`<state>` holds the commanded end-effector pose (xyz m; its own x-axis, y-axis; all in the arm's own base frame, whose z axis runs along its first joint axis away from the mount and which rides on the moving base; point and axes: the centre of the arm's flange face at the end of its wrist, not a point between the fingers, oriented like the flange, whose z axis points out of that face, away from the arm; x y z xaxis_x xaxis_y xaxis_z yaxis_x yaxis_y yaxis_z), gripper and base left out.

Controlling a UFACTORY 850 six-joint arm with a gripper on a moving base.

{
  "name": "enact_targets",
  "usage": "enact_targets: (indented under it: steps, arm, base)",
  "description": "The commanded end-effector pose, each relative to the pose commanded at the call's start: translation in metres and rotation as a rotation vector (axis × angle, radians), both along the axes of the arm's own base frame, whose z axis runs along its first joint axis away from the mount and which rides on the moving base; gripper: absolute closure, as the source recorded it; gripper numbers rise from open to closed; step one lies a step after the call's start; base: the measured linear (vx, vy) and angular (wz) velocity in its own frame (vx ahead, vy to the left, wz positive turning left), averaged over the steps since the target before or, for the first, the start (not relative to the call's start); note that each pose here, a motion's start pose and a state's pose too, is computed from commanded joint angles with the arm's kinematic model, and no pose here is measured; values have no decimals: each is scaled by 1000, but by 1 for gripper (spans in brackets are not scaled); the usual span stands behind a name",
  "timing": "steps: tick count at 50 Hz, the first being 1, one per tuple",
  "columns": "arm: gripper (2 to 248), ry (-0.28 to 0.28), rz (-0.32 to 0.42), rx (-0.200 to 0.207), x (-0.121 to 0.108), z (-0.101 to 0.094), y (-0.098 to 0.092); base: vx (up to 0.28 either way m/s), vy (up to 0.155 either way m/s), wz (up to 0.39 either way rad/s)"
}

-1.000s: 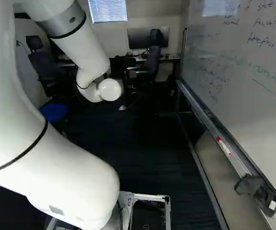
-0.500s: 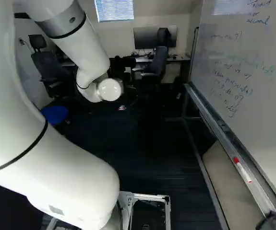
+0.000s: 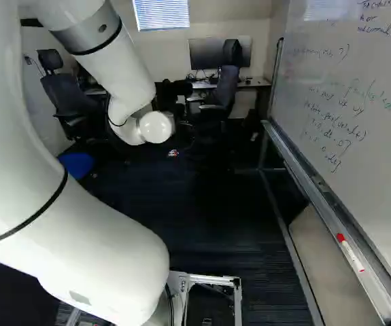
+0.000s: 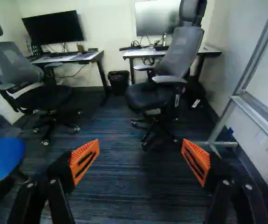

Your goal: Open the door and move inside

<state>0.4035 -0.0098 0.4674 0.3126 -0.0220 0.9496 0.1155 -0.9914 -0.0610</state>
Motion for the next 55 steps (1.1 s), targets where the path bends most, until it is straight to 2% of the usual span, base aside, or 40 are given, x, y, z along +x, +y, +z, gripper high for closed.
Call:
enact_targets:
  steps: [28, 55]
  arm:
    - [3, 0, -9, 0, -14, -12, 2]
    - [3, 2, -39, -10, -54, -45, 8]
  base:
    - [0, 0, 0]
    - [0, 0, 0]
